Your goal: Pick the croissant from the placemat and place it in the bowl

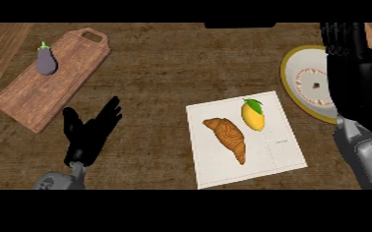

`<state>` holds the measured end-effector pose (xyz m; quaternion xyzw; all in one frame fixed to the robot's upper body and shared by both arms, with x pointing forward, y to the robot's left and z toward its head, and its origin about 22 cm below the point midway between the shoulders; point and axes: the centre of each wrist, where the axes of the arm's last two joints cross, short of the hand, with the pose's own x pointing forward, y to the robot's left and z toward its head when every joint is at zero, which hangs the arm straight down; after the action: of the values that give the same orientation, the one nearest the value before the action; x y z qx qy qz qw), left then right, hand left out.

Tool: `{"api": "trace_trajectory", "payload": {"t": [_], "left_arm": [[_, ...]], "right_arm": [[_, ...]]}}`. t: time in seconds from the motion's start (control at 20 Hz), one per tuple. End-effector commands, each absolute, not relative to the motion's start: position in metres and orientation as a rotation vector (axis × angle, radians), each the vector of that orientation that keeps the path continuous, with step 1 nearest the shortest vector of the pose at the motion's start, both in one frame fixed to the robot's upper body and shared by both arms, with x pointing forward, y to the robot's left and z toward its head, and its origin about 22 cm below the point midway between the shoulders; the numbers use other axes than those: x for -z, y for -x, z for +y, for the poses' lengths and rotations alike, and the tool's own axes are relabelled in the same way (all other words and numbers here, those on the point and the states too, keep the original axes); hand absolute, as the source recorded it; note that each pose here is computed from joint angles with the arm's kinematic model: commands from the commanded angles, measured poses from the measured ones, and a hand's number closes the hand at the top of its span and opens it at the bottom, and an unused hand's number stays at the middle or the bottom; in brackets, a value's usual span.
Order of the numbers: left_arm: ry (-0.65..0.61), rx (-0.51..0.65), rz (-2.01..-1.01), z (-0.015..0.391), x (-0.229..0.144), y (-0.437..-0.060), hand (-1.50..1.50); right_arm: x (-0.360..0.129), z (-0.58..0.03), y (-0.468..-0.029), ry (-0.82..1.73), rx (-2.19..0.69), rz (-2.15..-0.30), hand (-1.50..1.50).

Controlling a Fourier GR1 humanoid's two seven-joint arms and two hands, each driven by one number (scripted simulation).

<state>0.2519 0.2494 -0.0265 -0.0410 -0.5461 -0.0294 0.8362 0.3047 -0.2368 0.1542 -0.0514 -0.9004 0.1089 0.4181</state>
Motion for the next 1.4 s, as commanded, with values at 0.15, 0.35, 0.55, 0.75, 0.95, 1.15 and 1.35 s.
{"api": "trace_trajectory", "payload": {"t": [0.15, 0.35, 0.55, 0.75, 0.95, 1.15, 1.35], "left_arm": [[-0.001, 0.127, -1.445, 0.238, -0.023, -0.281, 0.00], [-0.034, 0.120, -1.570, 0.233, -0.036, -0.283, 0.00], [-0.066, 0.102, -1.594, 0.229, -0.034, -0.280, 0.00], [-0.057, 0.089, -1.571, 0.227, -0.025, -0.279, 0.00], [-0.053, 0.104, -1.594, 0.213, -0.030, -0.263, 0.00], [-0.062, 0.107, -1.592, 0.225, -0.031, -0.279, 0.00], [-0.063, 0.114, -1.594, 0.230, -0.027, -0.263, 0.00]], "right_arm": [[-0.079, -0.198, -0.274, -0.110, -0.892, -1.820, 1.50], [-0.064, -0.200, -0.266, 0.291, -1.115, -1.956, 1.50], [0.008, -0.181, -0.214, -0.094, -0.689, -2.001, -1.50], [-0.003, -0.189, -0.205, -0.112, -0.738, -2.143, -1.50], [-0.038, -0.190, -0.197, 0.022, -0.779, -2.183, -1.50], [-0.077, -0.185, -0.195, 0.203, -0.856, -2.079, -1.50], [-0.100, -0.172, -0.194, 0.246, -0.931, -1.955, -1.50]]}}
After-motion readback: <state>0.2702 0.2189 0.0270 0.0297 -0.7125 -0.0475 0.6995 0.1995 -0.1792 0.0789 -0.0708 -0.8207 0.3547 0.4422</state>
